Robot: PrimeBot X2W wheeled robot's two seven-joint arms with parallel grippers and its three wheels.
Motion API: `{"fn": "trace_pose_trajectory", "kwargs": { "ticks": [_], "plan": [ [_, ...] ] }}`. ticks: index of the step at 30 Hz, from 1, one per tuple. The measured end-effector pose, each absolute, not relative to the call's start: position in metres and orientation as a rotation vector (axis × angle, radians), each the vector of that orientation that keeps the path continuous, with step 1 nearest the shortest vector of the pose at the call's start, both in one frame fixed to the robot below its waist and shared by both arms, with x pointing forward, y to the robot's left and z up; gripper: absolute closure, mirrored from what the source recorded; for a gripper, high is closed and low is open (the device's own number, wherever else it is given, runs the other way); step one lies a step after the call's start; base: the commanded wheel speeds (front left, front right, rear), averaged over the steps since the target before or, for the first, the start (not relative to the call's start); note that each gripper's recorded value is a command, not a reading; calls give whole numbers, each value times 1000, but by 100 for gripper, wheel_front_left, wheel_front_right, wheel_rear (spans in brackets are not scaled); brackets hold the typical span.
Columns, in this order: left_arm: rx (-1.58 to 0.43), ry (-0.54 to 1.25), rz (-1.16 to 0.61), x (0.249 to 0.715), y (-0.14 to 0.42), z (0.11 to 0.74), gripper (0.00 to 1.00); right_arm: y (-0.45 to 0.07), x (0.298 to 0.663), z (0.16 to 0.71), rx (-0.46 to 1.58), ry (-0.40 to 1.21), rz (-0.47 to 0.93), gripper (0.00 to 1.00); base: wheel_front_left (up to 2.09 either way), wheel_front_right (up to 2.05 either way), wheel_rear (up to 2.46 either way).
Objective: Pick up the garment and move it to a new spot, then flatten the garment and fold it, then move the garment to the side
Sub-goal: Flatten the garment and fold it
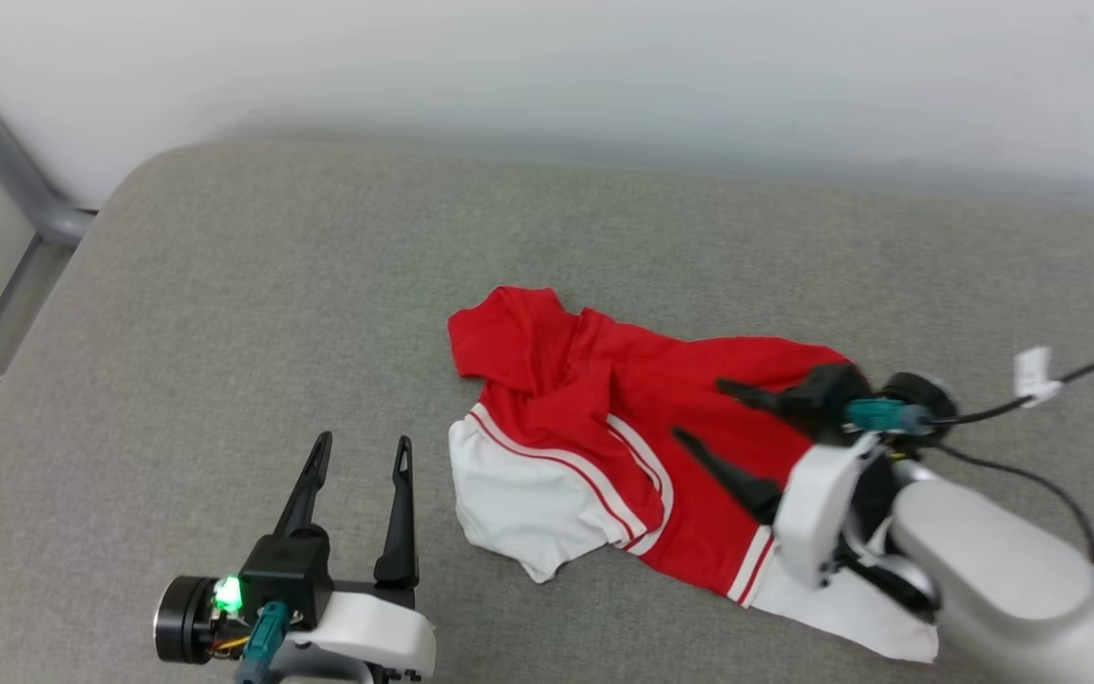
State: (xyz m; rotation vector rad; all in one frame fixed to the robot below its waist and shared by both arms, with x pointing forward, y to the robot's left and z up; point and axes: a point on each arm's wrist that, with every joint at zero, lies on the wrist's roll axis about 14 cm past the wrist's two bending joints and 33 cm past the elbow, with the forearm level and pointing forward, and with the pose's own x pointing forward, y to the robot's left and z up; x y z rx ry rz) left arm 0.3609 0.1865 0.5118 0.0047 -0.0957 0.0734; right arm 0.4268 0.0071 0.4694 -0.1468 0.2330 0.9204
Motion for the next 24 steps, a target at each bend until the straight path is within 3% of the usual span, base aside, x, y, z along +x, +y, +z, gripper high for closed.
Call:
{"fn": "trace_pose_trajectory", "kwargs": {
  "ticks": [8,18,24],
  "plan": [
    [5,-114,32,357,175,517,0,-89,447,503,-258,202,708,0,0,0,0],
    [7,-109,11,357,171,515,0,-166,400,466,-344,648,627,0,0,0,0],
    [7,-100,11,362,171,512,0,-168,374,431,-313,847,646,0,0,0,0]
  ]
}}
